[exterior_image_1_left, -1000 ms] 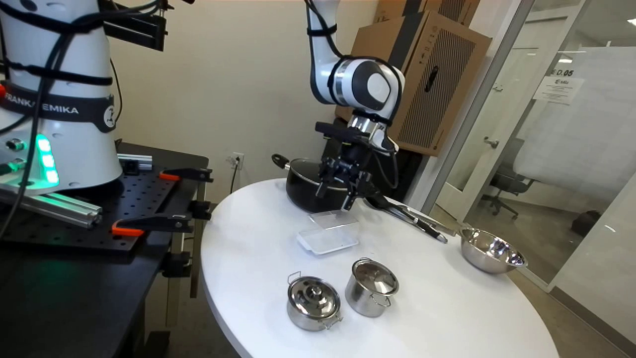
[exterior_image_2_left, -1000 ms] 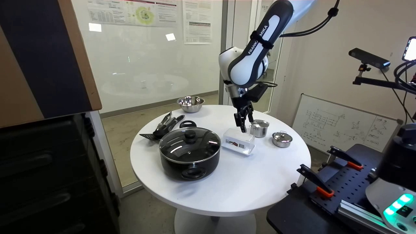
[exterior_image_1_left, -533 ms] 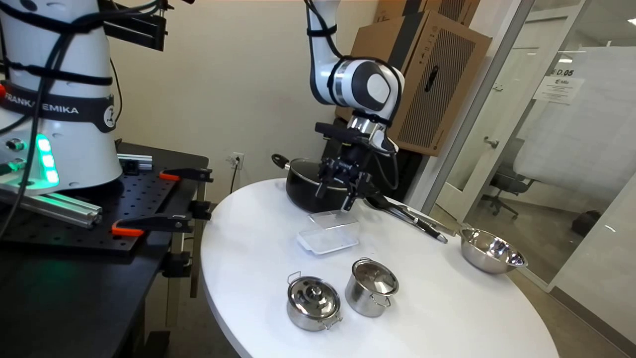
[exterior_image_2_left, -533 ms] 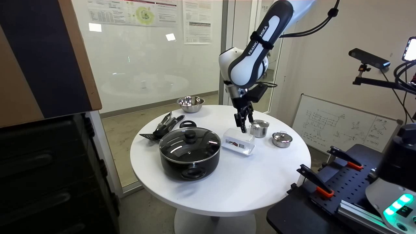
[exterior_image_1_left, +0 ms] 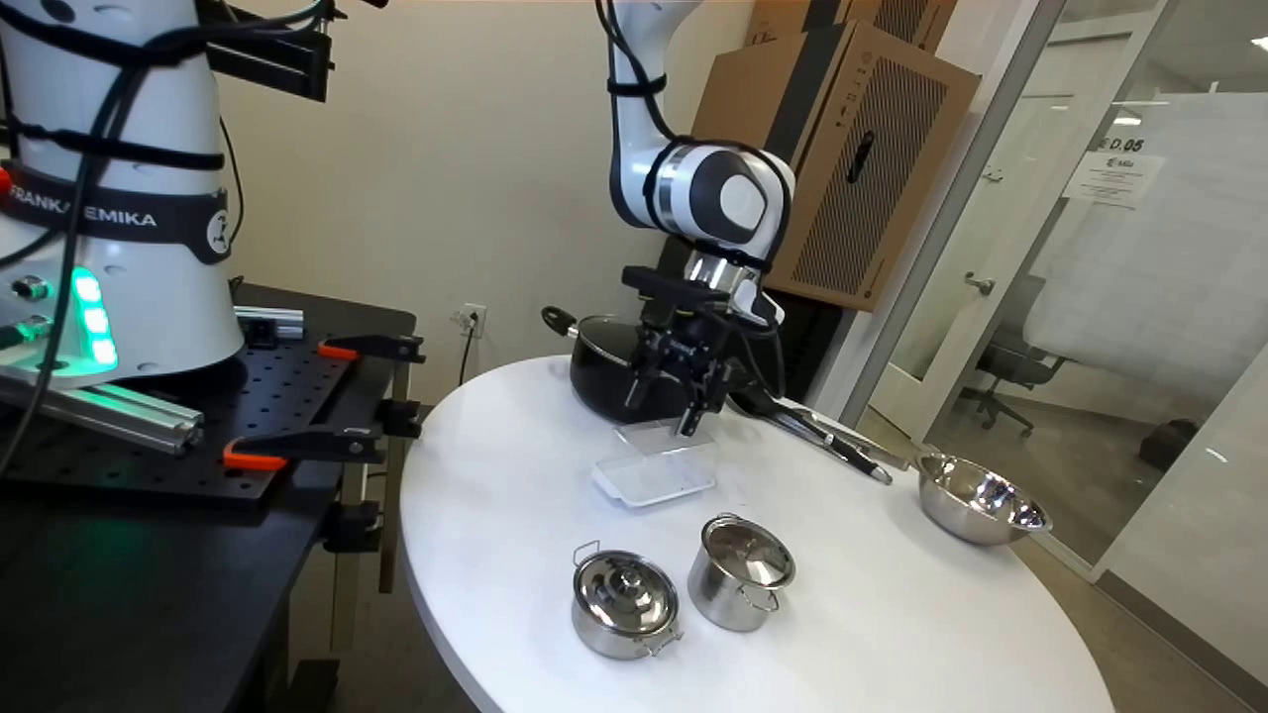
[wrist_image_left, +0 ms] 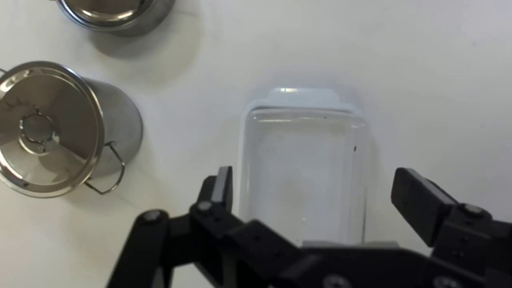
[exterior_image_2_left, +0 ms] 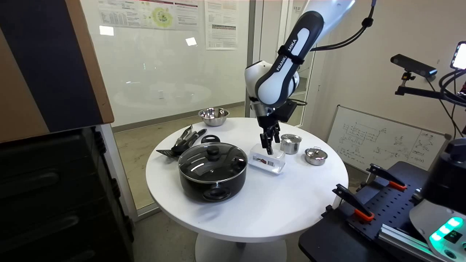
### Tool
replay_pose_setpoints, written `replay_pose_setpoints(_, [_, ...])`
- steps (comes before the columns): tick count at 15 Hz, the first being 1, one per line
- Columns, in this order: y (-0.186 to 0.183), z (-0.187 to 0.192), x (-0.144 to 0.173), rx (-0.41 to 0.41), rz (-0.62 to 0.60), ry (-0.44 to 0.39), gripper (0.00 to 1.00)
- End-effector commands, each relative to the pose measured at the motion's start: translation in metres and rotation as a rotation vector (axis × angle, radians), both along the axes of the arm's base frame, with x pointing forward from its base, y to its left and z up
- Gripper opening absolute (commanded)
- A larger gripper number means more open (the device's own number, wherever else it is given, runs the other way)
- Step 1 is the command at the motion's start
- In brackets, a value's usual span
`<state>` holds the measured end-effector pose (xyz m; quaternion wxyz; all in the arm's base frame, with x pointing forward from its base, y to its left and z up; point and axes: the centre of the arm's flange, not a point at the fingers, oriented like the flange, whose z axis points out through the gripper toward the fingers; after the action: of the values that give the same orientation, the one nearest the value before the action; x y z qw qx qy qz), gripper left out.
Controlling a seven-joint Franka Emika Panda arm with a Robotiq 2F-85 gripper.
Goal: Shake the transparent object.
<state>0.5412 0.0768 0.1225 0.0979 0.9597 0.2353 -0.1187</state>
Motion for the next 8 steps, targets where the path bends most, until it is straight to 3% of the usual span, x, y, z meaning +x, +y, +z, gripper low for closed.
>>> replay_pose_setpoints(1, [0.0023, -0.006, 0.0119, 0.007, 0.034, -0.03, 1.0])
replay_pose_setpoints(8, [0.0, -0.0125, 0.0197, 0.004, 0.057, -0.029, 1.0])
